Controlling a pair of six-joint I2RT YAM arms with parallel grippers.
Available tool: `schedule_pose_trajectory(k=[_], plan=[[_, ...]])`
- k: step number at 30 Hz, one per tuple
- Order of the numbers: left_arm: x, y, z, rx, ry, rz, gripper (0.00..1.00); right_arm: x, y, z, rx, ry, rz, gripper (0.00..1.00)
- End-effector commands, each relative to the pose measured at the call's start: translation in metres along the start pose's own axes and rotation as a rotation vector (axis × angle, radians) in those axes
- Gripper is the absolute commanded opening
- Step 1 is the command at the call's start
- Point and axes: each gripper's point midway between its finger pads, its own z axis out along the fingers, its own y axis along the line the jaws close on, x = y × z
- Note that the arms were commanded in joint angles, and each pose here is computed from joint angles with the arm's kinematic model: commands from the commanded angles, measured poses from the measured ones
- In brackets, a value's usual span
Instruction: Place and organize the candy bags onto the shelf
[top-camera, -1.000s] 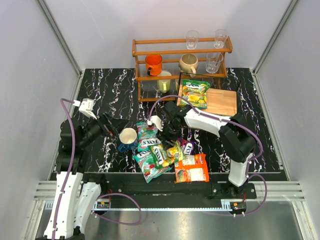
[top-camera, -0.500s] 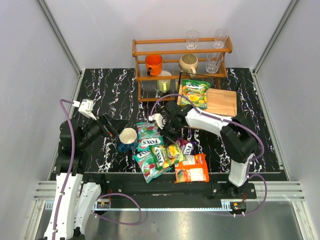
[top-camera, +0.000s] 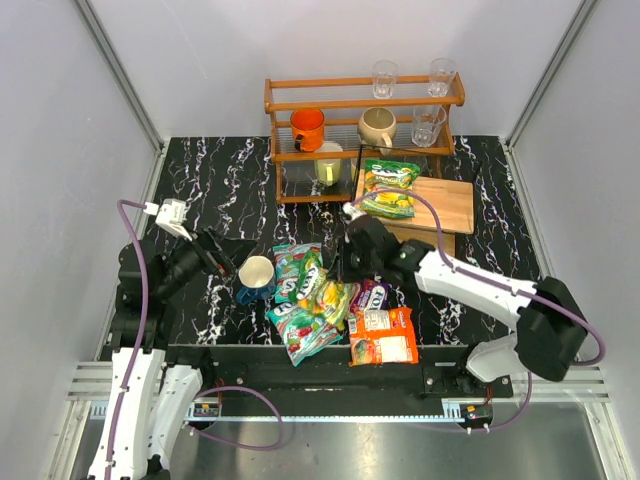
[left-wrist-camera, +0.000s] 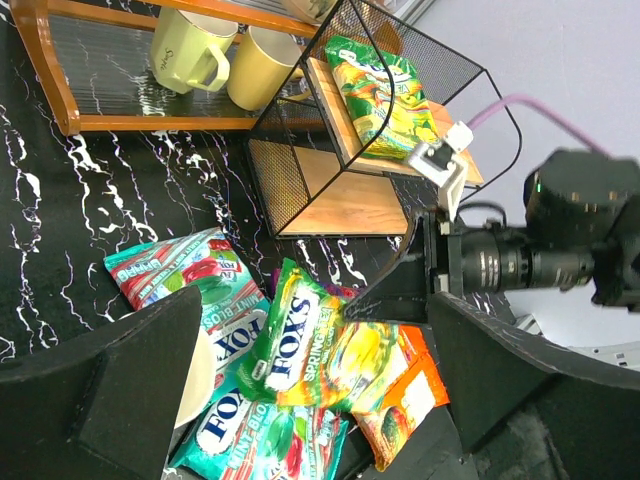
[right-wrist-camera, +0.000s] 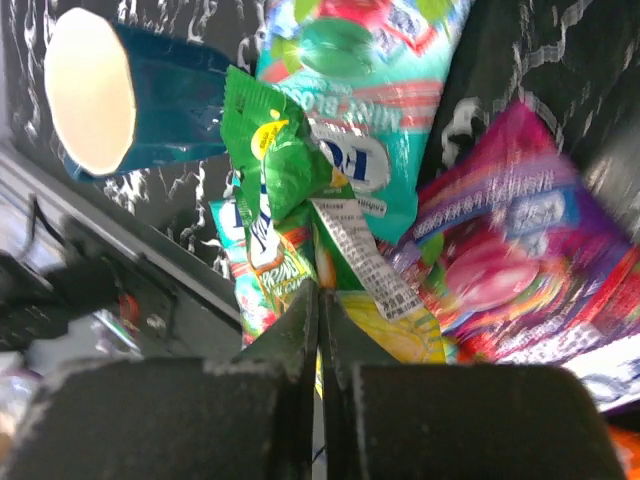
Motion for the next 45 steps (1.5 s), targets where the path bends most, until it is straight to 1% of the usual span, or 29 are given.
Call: schedule_pose_trajectory(k=[1,2,3,4,6,7,9,10,12,13,14,15,16,19,21,24,29,36,38,39,40,43,45], plan=[[-0.013,-0.012,-0.003,0.025,-0.035,0.009,0.99,-0.016,0.012,-0.005,0.028,-0.276,0.606,0.00],[-0.013,-0.011,-0.003,0.022,-0.035,0.007,0.99,-0.002,0.005,-0.001,0.051,-0.286,0.645,0.00],[-0.012,-0.011,-0.003,0.021,-0.034,0.001,0.99,0.007,0.015,-0.001,0.041,-0.299,0.633,0.18],[-0.012,-0.011,-0.003,0.021,-0.034,0.001,0.99,0.012,0.019,0.001,0.047,-0.293,0.582,0.32],[-0.011,-0.010,-0.003,0.021,-0.033,-0.003,0.99,0.015,0.024,0.001,0.090,-0.282,0.424,0.48],[-0.011,-0.011,-0.003,0.021,-0.034,-0.005,0.99,0.015,0.018,0.000,0.127,-0.268,0.265,0.50],[-0.010,-0.012,-0.004,0.025,-0.033,-0.007,0.99,0.013,0.009,-0.004,0.178,-0.263,0.125,0.53],[-0.010,-0.011,-0.004,0.023,-0.034,-0.007,0.99,0.012,0.004,-0.007,0.194,-0.258,-0.018,0.56],[-0.011,-0.012,-0.004,0.025,-0.036,-0.010,0.99,0.011,0.001,-0.007,0.193,-0.251,-0.138,0.61],[-0.011,-0.012,-0.004,0.025,-0.036,-0.010,0.99,0.015,0.001,-0.006,0.175,-0.216,-0.257,0.63],[-0.011,-0.012,-0.004,0.023,-0.039,-0.011,0.99,0.018,0.003,-0.005,0.160,-0.194,-0.308,0.65],[-0.011,-0.012,-0.005,0.023,-0.039,-0.012,0.99,0.025,0.006,-0.003,0.131,-0.155,-0.353,0.66],[-0.011,-0.013,-0.005,0.025,-0.039,-0.011,0.99,0.029,0.002,0.001,0.139,-0.125,-0.399,0.66],[-0.011,-0.013,-0.005,0.030,-0.038,-0.012,0.99,0.041,-0.006,0.009,0.164,-0.056,-0.412,0.64],[-0.011,-0.014,-0.006,0.029,-0.037,-0.011,0.99,0.052,-0.009,0.015,0.147,-0.009,-0.415,0.62],[-0.011,-0.015,-0.006,0.030,-0.033,-0.010,0.99,0.062,-0.010,0.021,0.121,0.026,-0.404,0.59],[-0.011,-0.015,-0.006,0.031,-0.031,-0.012,0.99,0.070,-0.018,0.027,0.105,0.059,-0.378,0.59],[-0.011,-0.017,-0.007,0.035,-0.031,-0.014,0.99,0.079,-0.021,0.034,0.029,0.096,-0.302,0.58],[-0.011,-0.016,-0.007,0.031,-0.032,-0.016,0.99,0.081,-0.024,0.037,0.026,0.112,-0.288,0.56],[-0.012,-0.017,-0.007,0.034,-0.033,-0.014,0.99,0.083,-0.023,0.037,0.022,0.118,-0.280,0.54],[-0.011,-0.017,-0.007,0.035,-0.031,-0.015,0.99,0.083,-0.023,0.038,0.018,0.120,-0.275,0.44],[-0.011,-0.017,-0.007,0.033,-0.032,-0.017,0.99,0.078,-0.018,0.035,0.008,0.103,-0.259,0.00],[-0.011,-0.018,-0.008,0.037,-0.032,-0.016,0.99,0.064,-0.002,0.020,-0.035,0.060,-0.265,0.00]])
